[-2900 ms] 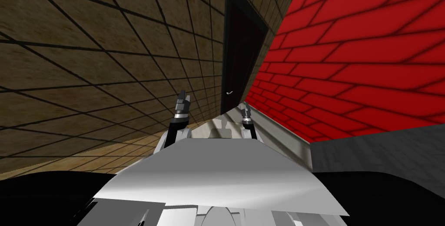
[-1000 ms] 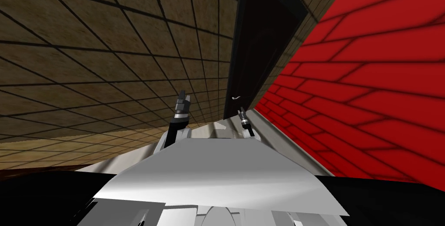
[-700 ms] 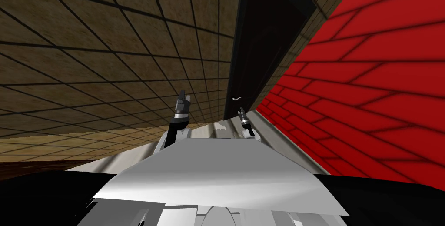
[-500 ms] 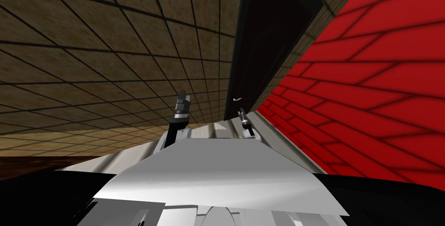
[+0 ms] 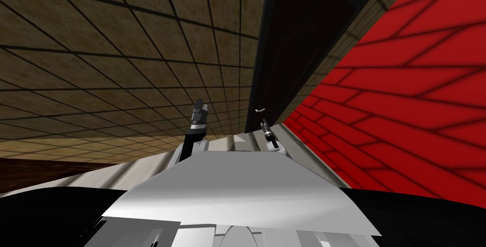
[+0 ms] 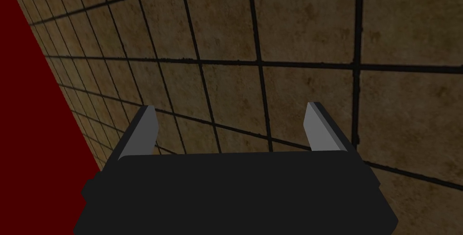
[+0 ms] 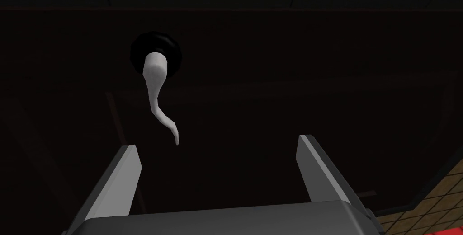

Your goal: Pull the door open

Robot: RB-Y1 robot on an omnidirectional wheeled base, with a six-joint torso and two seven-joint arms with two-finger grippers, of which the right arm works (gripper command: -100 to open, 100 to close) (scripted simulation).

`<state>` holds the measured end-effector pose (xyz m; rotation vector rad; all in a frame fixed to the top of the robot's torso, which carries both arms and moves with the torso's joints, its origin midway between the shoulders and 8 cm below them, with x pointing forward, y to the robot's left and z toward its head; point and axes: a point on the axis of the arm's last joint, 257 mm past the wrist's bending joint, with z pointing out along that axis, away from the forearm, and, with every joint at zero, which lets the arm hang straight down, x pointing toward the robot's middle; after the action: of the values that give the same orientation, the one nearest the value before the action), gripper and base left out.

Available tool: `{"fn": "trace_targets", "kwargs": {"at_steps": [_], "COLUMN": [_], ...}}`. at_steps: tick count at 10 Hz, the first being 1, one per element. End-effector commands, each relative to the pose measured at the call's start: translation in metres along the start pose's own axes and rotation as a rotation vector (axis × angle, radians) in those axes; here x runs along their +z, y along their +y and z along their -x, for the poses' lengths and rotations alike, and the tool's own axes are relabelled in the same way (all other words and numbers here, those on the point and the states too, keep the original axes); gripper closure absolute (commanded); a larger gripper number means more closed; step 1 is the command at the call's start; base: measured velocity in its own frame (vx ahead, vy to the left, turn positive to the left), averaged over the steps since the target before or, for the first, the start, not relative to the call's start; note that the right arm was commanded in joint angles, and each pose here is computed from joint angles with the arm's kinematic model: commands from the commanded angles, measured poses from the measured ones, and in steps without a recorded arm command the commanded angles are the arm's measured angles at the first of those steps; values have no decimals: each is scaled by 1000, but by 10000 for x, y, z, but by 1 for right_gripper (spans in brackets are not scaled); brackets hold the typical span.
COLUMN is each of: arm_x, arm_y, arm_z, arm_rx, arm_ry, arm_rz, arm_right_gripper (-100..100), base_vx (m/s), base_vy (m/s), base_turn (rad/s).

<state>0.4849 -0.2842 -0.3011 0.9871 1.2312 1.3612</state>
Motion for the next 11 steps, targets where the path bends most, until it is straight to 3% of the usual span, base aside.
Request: {"fn": "trace_targets", "kwargs": {"at_steps": [1,11], "arm_x": [-9,-75], "arm_y": [-78,-446], "arm_z": [51,351], "arm_rx": [-3,-29], "arm_ry": [0,-9], "arm_rz": [-18,-114], "arm_right_gripper": [-100,-100], "base_vx": [71,59], "base_vy": [-67,-71], "base_turn": [86,87]}}
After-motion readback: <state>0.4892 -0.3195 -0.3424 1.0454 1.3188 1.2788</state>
